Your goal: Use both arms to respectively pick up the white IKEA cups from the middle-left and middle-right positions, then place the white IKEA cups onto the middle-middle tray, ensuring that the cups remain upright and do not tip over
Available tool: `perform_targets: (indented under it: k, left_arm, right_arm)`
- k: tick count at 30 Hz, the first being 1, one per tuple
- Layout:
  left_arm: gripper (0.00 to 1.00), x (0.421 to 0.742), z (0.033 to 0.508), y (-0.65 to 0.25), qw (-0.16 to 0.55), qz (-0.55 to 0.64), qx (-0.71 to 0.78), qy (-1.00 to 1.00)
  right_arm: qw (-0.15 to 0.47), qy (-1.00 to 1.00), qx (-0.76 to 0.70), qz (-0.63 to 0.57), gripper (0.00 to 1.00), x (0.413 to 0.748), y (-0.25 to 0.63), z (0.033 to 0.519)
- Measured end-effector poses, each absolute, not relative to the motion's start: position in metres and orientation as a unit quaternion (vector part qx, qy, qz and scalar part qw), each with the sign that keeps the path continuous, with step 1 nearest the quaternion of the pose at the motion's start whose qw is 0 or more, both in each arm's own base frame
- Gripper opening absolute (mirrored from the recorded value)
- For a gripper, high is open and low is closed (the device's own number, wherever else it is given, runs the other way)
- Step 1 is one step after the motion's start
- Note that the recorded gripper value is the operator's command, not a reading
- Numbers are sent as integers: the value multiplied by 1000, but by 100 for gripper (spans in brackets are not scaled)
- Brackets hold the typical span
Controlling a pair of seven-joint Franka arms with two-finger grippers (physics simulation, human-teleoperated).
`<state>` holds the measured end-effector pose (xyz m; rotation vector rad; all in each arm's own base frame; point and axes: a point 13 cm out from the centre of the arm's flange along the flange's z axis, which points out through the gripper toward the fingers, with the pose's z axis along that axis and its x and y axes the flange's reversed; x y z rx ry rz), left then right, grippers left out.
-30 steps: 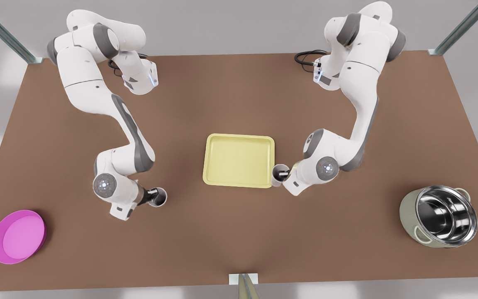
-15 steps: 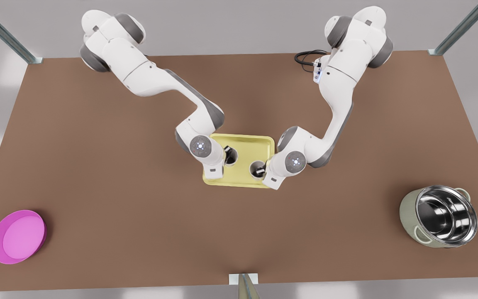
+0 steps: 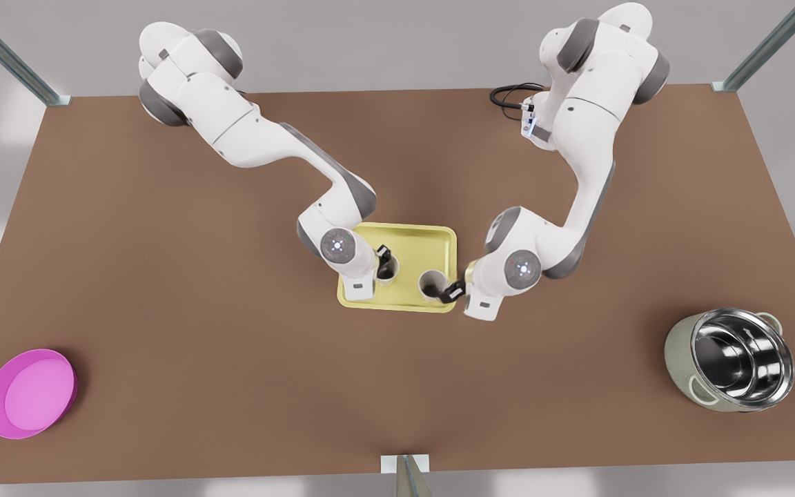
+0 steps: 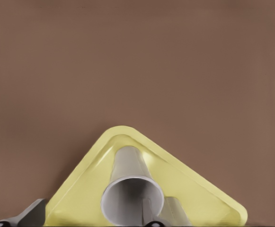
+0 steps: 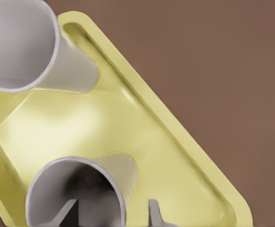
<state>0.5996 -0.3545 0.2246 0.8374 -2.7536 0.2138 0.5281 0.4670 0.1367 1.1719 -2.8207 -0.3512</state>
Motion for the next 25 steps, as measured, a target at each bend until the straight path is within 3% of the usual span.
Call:
perform_targets:
  k: [2, 4, 6, 9, 13, 15, 17, 20, 25]
  left_arm:
    - [100, 634, 300, -273, 115, 66, 316, -939]
    - [100, 645, 357, -182, 103, 39, 331, -937]
    - [100, 634, 405, -127, 89, -1, 313, -945]
    - [100, 586, 476, -98, 68, -60, 260, -961]
    - [100, 550, 487, -89, 108, -91, 191, -972]
    - [100, 544, 480, -81, 135, -91, 167, -973]
    - [100, 538, 475, -81, 156, -86, 140, -974]
    - [100, 531, 473, -82, 175, -77, 104, -976]
    - [100, 525, 473, -75, 194, -60, 64, -977]
  right_arm:
    - [28, -917, 381, -115, 100, 531, 469, 142]
    - [17, -918, 380, -114, 100, 536, 469, 157]
    - [7, -919, 379, -111, 100, 544, 467, 180]
    - [-6, -935, 341, -93, 100, 596, 407, 223]
    - [49, -980, 183, -53, 100, 668, 197, 237]
    - [36, -990, 133, -7, 100, 684, 114, 292]
    - [18, -994, 105, 26, 100, 675, 71, 361]
    - [5, -997, 69, 37, 100, 627, 38, 443]
    - [28, -998, 42, 32, 100, 583, 15, 469]
